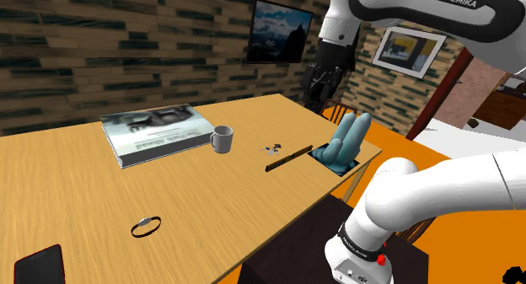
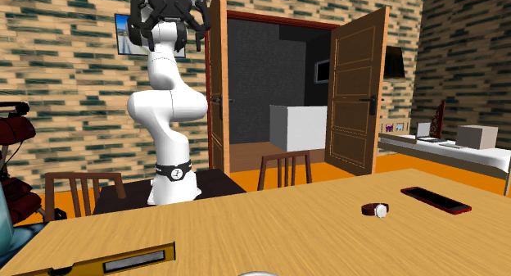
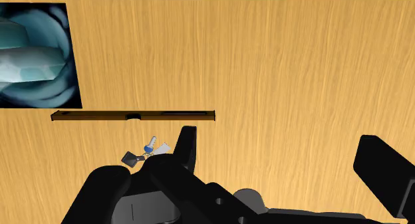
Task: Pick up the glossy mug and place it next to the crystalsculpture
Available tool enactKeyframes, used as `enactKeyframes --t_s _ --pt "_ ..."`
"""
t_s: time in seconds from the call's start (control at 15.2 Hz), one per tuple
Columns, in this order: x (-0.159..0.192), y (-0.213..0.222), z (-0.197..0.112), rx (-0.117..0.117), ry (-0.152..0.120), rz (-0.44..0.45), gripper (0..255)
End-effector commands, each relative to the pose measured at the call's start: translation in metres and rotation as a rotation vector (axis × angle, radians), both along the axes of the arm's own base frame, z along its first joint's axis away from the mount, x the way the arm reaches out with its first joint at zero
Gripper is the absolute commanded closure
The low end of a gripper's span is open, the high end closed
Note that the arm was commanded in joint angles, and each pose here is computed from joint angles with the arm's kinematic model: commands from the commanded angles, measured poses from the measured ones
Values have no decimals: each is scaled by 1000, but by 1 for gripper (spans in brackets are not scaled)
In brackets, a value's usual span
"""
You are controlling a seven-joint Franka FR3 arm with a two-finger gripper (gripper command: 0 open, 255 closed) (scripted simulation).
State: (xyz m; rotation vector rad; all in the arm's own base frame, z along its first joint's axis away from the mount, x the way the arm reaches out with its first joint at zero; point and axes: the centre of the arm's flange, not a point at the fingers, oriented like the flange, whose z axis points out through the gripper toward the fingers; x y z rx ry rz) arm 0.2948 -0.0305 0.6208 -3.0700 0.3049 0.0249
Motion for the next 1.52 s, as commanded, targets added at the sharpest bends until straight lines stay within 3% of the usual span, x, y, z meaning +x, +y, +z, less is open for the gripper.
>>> enactKeyframes --t_s 0.0,1.45 --pt "0 0 0 0 0 0 0" --pt "218 -31 -183 -9 -41 93 0"
